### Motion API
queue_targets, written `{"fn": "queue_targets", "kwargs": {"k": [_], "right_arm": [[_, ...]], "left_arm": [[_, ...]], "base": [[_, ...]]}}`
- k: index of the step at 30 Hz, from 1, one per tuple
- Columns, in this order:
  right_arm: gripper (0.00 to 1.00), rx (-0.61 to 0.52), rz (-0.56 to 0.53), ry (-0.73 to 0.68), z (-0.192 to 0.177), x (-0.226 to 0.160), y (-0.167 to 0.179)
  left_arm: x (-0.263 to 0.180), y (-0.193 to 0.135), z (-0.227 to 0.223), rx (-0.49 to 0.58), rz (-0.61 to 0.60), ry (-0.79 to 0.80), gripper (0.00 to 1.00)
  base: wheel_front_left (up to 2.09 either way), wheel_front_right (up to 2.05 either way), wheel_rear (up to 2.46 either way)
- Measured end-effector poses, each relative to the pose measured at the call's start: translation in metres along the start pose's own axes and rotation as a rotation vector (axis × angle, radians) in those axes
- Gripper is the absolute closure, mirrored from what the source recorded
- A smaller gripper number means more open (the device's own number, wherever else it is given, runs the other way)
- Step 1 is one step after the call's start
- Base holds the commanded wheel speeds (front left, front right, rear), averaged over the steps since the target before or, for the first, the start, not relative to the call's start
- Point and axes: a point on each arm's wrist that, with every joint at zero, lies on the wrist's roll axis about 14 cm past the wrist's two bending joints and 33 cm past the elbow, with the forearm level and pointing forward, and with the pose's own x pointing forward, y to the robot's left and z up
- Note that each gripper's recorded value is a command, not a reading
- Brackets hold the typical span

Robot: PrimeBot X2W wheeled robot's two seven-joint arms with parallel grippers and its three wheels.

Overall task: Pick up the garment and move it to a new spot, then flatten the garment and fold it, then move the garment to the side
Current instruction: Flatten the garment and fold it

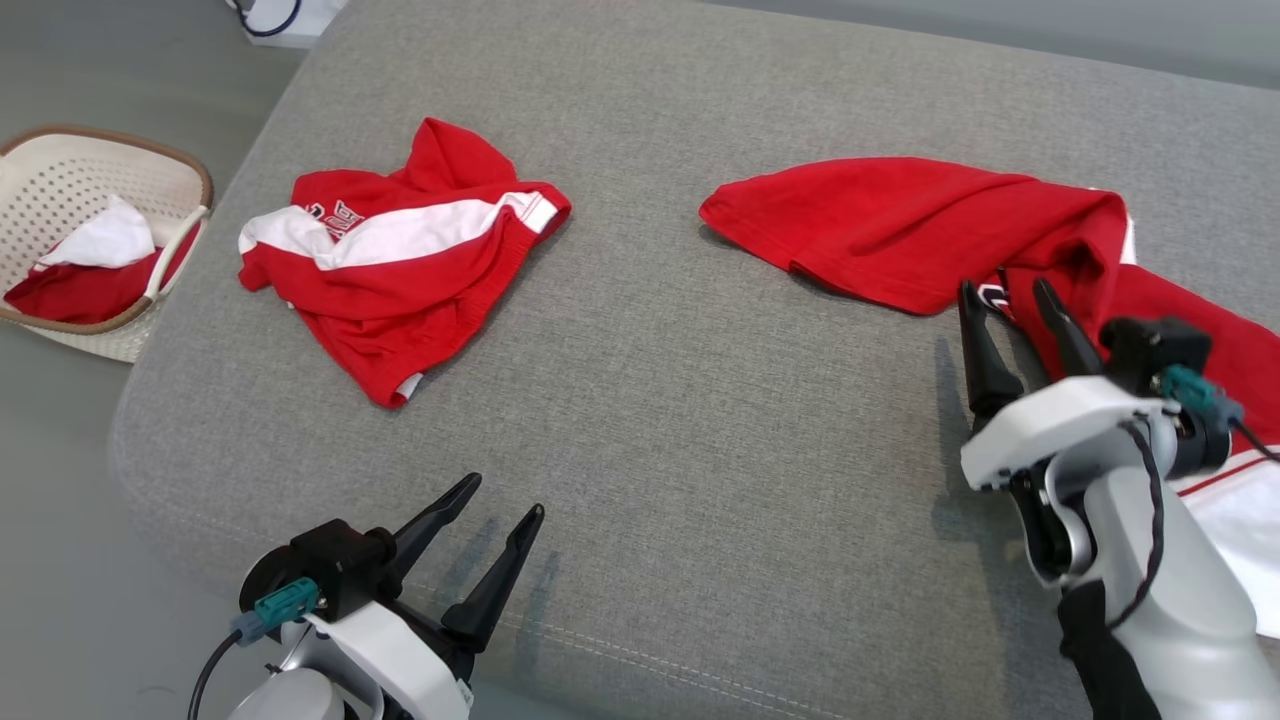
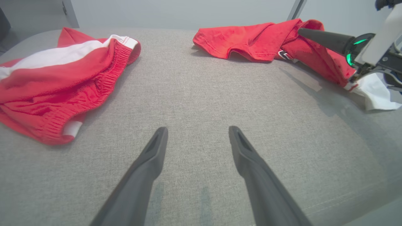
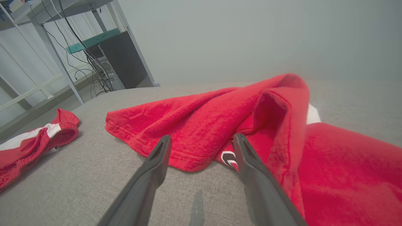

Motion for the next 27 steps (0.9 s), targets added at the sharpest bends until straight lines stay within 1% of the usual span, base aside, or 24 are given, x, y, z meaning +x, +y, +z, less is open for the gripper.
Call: {"fn": "queue_targets", "kwargs": {"k": [3, 8, 10, 14, 20, 21, 22, 24, 25, 26, 27], "right_arm": [[0.00, 0.003, -0.001, -0.006, 0.004, 0.014, 0.001], [0.00, 0.075, -0.090, 0.045, -0.008, 0.019, -0.023], [0.00, 0.089, -0.114, 0.041, -0.006, 0.021, -0.030], [0.00, 0.081, -0.127, -0.004, 0.011, 0.029, -0.036], [0.00, 0.079, -0.128, 0.011, 0.005, 0.029, -0.038], [0.04, 0.080, -0.126, 0.016, 0.004, 0.030, -0.037], [0.42, 0.082, -0.124, 0.021, 0.003, 0.031, -0.036], [0.74, 0.088, -0.121, 0.018, 0.005, 0.034, -0.034], [0.95, 0.087, -0.118, 0.015, 0.007, 0.036, -0.033], [1.00, 0.083, -0.114, 0.010, 0.009, 0.039, -0.032], [1.00, 0.082, -0.112, 0.006, 0.011, 0.040, -0.031]], "left_arm": [[-0.003, 0.003, -0.003, -0.012, 0.015, 0.007, 0.00], [-0.006, 0.003, -0.006, -0.017, 0.019, 0.015, 0.00], [-0.005, 0.003, -0.006, -0.018, 0.018, 0.018, 0.00], [-0.004, 0.002, -0.009, -0.020, 0.013, 0.026, 0.00], [-0.002, -0.002, -0.012, -0.025, 0.001, 0.035, 0.00], [-0.002, -0.002, -0.012, -0.027, 0.001, 0.036, 0.00], [-0.002, -0.002, -0.012, -0.029, 0.001, 0.036, 0.00], [-0.004, -0.003, -0.013, -0.029, 0.000, 0.038, 0.00], [-0.004, -0.003, -0.013, -0.030, 0.002, 0.039, 0.00], [-0.005, -0.003, -0.013, -0.030, 0.003, 0.039, 0.00], [-0.006, -0.002, -0.013, -0.030, 0.006, 0.037, 0.00]], "base": [[0.00, 0.00, 0.00], [0.00, 0.00, 0.00], [0.00, 0.00, 0.00], [0.00, 0.00, 0.00], [0.00, 0.00, 0.00], [0.00, 0.00, 0.00], [0.00, 0.00, 0.00], [0.00, 0.00, 0.00], [0.00, 0.00, 0.00], [0.00, 0.00, 0.00], [0.00, 0.00, 0.00]]}}
